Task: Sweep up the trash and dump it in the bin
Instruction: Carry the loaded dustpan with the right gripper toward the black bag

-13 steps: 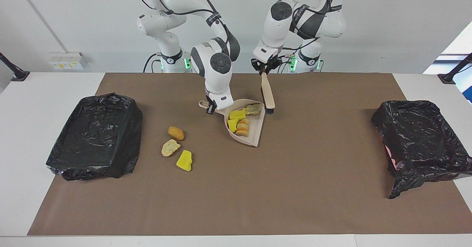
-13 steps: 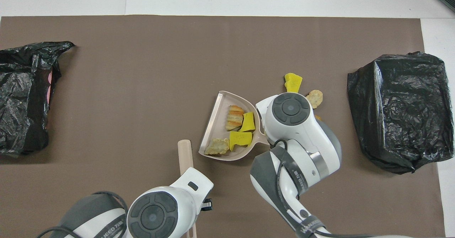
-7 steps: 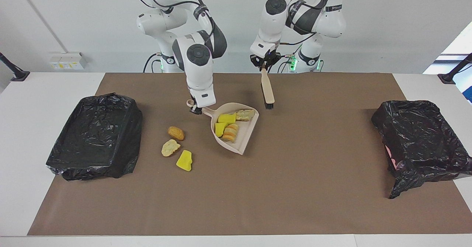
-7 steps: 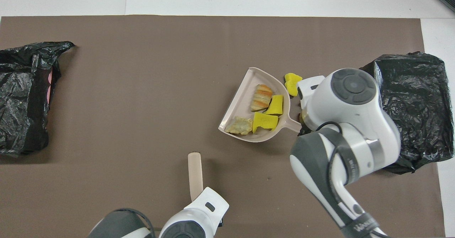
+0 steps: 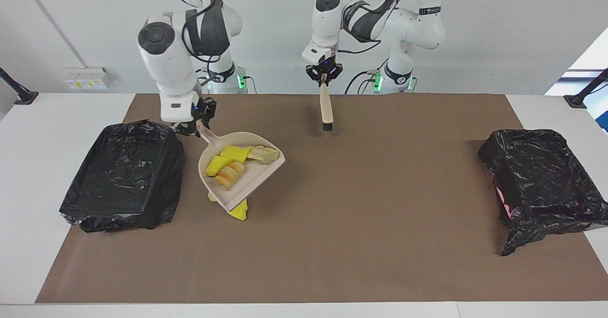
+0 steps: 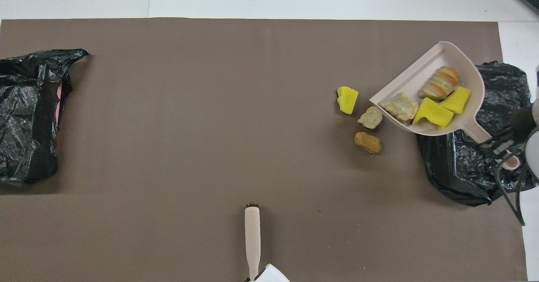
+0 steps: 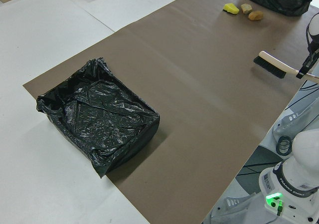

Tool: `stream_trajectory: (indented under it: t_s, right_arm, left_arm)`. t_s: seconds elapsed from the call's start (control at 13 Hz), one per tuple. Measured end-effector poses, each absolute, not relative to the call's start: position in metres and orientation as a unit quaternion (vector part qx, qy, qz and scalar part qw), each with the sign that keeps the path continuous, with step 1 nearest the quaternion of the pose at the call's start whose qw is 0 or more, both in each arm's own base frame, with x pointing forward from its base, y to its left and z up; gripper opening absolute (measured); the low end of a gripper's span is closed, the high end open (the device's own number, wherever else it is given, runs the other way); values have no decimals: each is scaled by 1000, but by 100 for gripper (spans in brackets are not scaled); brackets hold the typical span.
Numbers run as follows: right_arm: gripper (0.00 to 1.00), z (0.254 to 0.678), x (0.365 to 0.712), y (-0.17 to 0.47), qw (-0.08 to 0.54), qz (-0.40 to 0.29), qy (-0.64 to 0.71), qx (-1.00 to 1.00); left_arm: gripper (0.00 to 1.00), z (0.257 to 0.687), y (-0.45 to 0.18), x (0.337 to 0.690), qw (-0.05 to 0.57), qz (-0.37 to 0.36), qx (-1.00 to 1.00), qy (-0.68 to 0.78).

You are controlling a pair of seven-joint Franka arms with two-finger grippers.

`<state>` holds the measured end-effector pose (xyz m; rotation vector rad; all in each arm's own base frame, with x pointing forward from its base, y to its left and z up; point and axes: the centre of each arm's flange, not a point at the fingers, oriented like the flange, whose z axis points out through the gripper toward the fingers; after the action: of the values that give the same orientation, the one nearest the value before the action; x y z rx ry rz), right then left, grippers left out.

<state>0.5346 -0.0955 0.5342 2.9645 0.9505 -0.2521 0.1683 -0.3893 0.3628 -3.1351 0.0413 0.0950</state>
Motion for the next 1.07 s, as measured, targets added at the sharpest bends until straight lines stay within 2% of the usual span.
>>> stream_trajectory:
  t_s: [0.38, 0.69, 0.84, 0.92, 1.07]
  right_arm:
    - [33, 544, 512, -224, 82, -86, 386, 915]
    - [33, 536, 500, -292, 129, -116, 459, 871]
    - [33, 525, 506, -309, 153, -132, 502, 841]
    - [33, 518, 511, -313, 161, -139, 520, 827]
    - [33, 509, 518, -316, 179, -163, 553, 797]
  left_arm:
    - [26, 343, -395, 173, 3, 38, -999, 11]
    - [26, 342, -395, 173, 3, 39, -999, 10]
    - [26, 342, -394, 175, 2, 39, -999, 8]
    - [31, 342, -393, 178, 2, 40, -999, 5]
    - [55, 343, -391, 192, -1, 41, -999, -4]
